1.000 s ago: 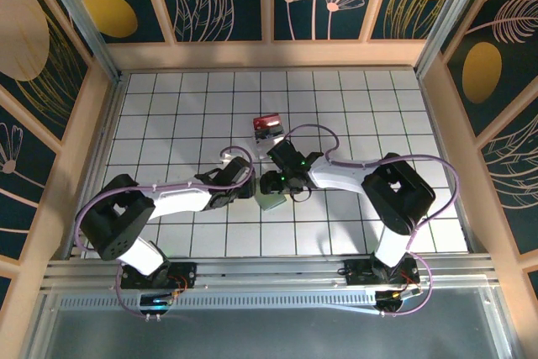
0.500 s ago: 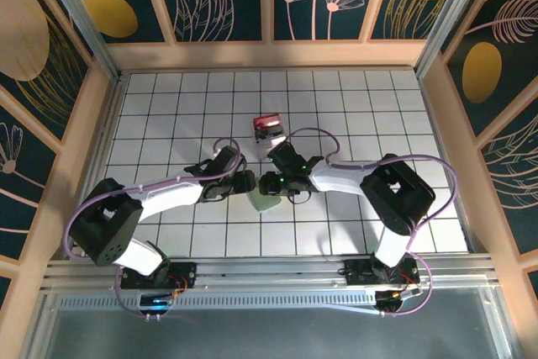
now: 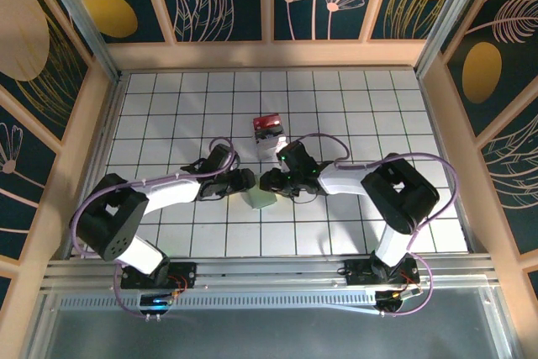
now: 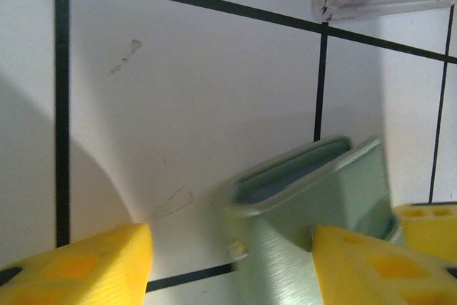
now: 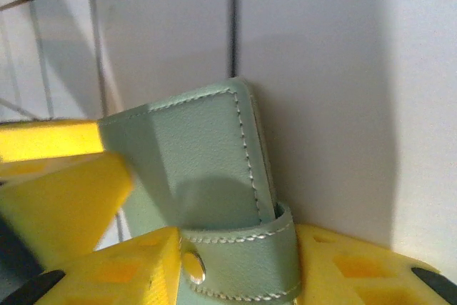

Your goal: Take the credit cards out of the card holder

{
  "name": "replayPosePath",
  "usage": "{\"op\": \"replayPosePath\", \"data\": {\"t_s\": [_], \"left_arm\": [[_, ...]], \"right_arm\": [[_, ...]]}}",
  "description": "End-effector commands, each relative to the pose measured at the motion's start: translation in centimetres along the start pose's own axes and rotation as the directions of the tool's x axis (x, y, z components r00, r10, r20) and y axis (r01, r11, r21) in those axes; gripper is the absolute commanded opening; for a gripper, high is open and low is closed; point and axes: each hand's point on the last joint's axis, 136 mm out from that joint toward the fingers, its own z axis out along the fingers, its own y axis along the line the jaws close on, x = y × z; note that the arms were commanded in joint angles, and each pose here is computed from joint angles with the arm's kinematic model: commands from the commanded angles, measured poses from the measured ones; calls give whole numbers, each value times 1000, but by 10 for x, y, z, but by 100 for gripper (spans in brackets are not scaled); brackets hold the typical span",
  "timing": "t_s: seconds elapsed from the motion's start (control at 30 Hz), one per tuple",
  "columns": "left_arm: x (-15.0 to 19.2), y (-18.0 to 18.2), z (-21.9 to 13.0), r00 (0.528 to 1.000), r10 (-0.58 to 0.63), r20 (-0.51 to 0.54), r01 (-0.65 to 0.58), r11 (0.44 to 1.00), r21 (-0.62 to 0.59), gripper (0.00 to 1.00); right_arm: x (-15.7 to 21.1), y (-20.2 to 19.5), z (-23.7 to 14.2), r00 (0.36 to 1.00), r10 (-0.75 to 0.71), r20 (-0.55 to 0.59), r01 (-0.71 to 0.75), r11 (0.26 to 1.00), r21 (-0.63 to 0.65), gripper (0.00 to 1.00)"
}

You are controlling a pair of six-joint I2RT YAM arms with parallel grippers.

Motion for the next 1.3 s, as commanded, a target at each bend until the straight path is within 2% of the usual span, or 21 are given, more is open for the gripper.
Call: {"op": "replayPosePath", "data": {"t_s": [0.0,0.1,0.3,0.53,0.67,0.87,1.03,1.13,1.27], "left_arm": [[-3,-6,6,999,-33,-6,33,998,47,60],[-7,-9,8,999,-42,-1,42,997,68,56],[-9,-10,2,999,-44,16,43,997,71,34],[-16,-11,-7,997,-54,58,50,996,75,15],[-23,-17,-14,995,-39,95,30,995,96,2],[-45,-43,-41,973,39,227,-84,977,194,0],[-68,-76,-80,917,107,385,-226,933,280,0],[-79,-99,-109,867,136,479,-323,886,333,0],[-85,-133,-147,803,169,572,-460,786,414,0]], "right_arm": [[11,24,6,998,-28,-58,21,993,-115,43],[10,27,6,998,-35,-60,27,992,-127,43],[9,27,6,998,-30,-57,22,990,-138,43],[4,23,2,999,-13,-39,8,990,-140,43],[-6,20,-8,1000,-10,-3,9,991,-134,42],[-31,26,-40,990,-44,135,60,991,-120,47],[-48,37,-71,966,-79,247,115,984,-136,57],[-62,49,-97,943,-109,316,177,965,-195,64],[-76,75,-132,887,-200,417,317,919,-233,70]]}}
